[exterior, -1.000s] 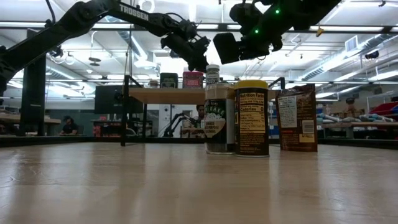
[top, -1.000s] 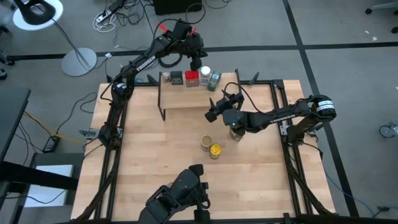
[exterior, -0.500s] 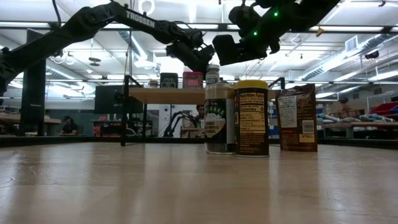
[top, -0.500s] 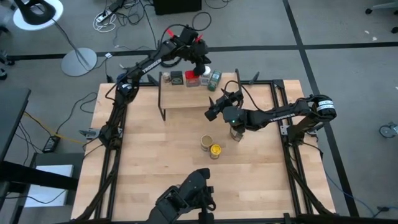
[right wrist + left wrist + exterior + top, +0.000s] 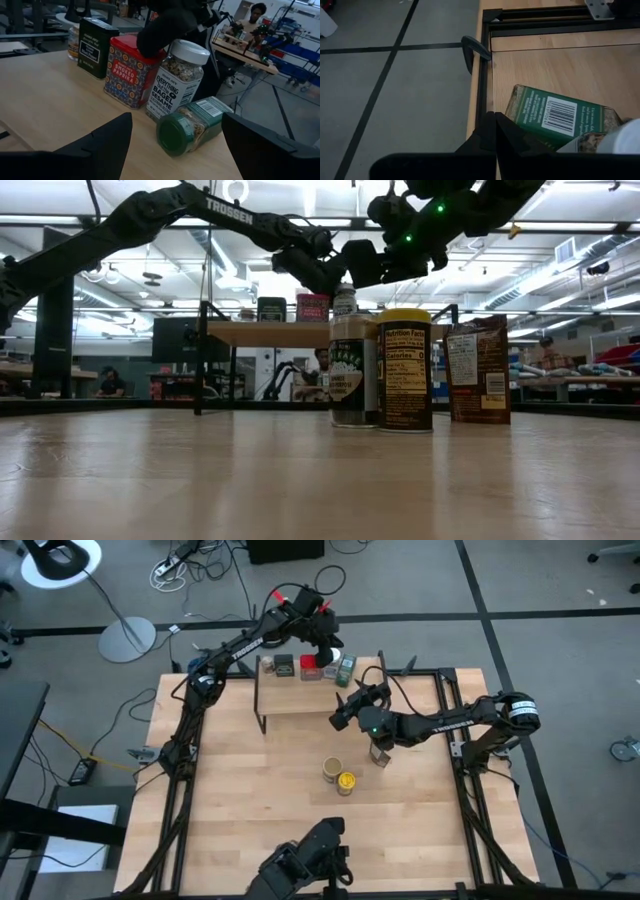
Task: Shelf spices
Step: Adjust the white seasoning bottle
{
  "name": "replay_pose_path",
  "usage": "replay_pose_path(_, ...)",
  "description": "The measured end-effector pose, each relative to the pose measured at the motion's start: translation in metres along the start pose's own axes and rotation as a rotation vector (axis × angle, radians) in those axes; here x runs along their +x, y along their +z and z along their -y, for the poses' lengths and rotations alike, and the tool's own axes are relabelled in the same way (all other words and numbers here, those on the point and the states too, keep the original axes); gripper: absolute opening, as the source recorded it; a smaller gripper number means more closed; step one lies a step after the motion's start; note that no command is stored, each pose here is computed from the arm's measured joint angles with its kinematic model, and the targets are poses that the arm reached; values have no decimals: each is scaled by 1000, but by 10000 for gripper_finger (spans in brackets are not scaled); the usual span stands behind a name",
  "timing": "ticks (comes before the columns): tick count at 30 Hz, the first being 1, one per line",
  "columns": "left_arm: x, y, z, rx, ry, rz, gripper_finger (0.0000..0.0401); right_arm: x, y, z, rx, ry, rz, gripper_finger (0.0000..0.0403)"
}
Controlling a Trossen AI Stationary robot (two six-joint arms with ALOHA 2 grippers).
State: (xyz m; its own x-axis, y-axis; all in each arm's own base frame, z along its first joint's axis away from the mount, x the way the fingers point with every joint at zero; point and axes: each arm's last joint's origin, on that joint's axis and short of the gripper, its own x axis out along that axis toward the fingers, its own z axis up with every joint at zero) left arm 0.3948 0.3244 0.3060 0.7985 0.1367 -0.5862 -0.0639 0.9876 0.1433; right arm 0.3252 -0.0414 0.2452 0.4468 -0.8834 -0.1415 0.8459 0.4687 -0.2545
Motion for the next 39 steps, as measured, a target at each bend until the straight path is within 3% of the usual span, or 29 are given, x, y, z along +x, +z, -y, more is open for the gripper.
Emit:
replay_pose_path(30,1,-10,9,-27,-82,-91,0,0,0,0,0,-8,0,307)
replay_pose_path(39,0,-6,6,-4,-42,-74,1,-1,0,0,-1,-8,0,307)
